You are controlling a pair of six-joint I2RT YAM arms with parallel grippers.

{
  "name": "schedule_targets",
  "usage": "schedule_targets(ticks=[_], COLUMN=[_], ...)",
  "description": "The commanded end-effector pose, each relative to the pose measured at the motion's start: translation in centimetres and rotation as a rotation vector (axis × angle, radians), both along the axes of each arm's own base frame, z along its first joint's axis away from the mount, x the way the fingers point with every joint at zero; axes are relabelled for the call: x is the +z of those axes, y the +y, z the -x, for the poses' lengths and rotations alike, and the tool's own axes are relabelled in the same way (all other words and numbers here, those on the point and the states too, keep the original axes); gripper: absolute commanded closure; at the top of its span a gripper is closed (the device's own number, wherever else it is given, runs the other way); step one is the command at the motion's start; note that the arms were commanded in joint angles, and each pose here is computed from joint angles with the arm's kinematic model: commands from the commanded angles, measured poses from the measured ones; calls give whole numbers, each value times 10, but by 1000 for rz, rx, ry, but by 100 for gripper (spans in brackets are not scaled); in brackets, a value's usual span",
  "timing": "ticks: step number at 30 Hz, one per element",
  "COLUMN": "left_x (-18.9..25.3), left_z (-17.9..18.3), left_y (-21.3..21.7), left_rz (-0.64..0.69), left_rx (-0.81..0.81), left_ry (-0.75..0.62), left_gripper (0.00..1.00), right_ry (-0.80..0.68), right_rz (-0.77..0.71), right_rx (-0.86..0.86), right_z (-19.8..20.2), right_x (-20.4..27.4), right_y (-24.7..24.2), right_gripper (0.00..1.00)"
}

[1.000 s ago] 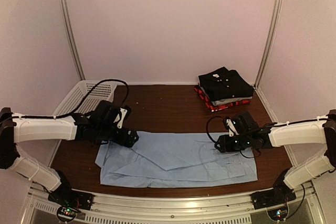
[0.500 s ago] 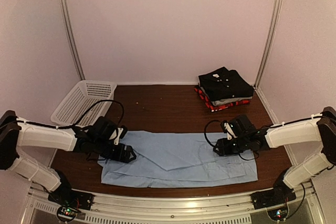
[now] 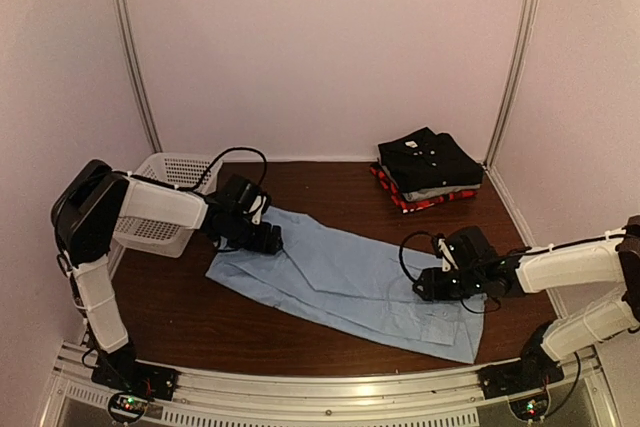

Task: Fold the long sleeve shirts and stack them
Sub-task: Rotate the rectangle-folded shirt at the center of the board.

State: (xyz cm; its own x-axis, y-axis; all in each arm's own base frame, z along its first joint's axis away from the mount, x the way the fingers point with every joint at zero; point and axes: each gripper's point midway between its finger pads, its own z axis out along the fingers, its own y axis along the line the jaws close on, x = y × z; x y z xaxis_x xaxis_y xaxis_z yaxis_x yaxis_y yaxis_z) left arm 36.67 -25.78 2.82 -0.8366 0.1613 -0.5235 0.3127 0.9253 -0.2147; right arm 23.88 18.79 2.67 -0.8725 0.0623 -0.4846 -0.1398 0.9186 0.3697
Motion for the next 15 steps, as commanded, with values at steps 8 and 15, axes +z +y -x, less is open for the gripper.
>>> schedule_targets(ticks=[8, 15], left_x=[-6, 73], left_z=[-160, -203], left_y=[-28, -36], left_rz=[-165, -77], left_rx=[-50, -5], left_ry=[-172, -358], left_gripper=[10, 2], right_ry=[62, -43], right_rz=[-113, -101], right_rx=[-8, 153], right_z=[55, 63], right_x=[-9, 28], right_y=[33, 77], right_gripper=[37, 34])
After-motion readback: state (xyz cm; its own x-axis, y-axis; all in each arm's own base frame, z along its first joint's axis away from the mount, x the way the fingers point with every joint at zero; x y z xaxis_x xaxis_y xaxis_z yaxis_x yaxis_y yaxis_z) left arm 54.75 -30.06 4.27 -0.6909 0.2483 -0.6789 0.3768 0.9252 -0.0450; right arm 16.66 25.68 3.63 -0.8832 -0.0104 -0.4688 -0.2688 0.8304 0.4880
